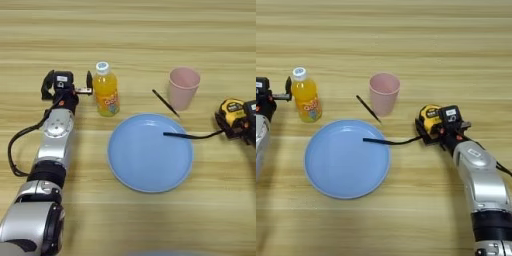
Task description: Move the objects on the table
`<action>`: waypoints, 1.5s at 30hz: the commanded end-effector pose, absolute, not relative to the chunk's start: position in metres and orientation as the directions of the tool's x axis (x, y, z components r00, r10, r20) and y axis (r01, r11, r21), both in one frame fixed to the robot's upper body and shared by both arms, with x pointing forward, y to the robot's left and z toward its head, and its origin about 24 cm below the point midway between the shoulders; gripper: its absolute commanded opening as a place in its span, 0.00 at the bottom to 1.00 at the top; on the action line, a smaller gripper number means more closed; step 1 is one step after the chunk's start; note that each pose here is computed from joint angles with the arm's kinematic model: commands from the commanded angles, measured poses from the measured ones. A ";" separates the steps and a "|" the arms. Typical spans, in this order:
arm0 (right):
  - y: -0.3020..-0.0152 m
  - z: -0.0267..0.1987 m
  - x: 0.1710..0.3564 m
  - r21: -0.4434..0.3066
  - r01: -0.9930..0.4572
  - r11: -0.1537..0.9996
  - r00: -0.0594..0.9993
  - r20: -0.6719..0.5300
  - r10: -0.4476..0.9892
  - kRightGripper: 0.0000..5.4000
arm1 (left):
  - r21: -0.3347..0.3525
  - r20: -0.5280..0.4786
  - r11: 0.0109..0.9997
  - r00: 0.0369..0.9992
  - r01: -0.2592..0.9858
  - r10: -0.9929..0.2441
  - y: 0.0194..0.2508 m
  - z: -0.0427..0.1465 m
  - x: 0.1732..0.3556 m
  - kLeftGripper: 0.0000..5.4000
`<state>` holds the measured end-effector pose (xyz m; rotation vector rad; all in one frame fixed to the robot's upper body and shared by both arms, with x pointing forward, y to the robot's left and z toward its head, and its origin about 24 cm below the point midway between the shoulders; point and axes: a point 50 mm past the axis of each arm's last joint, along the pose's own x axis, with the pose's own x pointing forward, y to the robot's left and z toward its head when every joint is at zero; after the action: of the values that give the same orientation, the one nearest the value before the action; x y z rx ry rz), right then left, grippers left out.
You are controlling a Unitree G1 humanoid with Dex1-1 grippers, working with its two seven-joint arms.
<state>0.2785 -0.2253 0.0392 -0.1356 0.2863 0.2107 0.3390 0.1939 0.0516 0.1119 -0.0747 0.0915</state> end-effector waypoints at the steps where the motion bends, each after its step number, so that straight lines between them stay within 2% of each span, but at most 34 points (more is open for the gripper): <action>1: -0.223 0.042 0.287 -0.115 -0.226 0.967 0.944 -0.270 0.189 0.85 | 0.124 0.069 0.988 0.994 -0.092 0.084 0.196 0.051 0.339 1.00; 12: -0.219 0.035 0.288 -0.100 -0.256 0.961 0.935 -0.280 0.220 0.85 | 0.124 0.070 0.988 0.994 -0.092 0.084 0.196 0.051 0.338 1.00; 19: -0.212 0.046 0.289 -0.084 -0.267 0.960 0.948 -0.201 0.246 1.00 | 0.124 0.071 0.988 0.994 -0.092 0.083 0.195 0.051 0.338 1.00; 29: -0.200 0.059 0.290 -0.107 -0.308 0.945 0.948 -0.123 0.295 1.00 | 0.124 0.071 0.988 0.994 -0.091 0.083 0.194 0.051 0.338 1.00; 45: -0.173 0.065 0.295 -0.144 -0.421 0.895 0.906 -0.103 0.410 1.00 | 0.122 0.072 0.988 0.994 -0.090 0.082 0.192 0.051 0.338 1.00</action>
<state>0.2892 -0.1784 0.0560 -0.1429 0.1072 0.4056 0.3382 0.1932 0.0518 0.1135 -0.0789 0.0901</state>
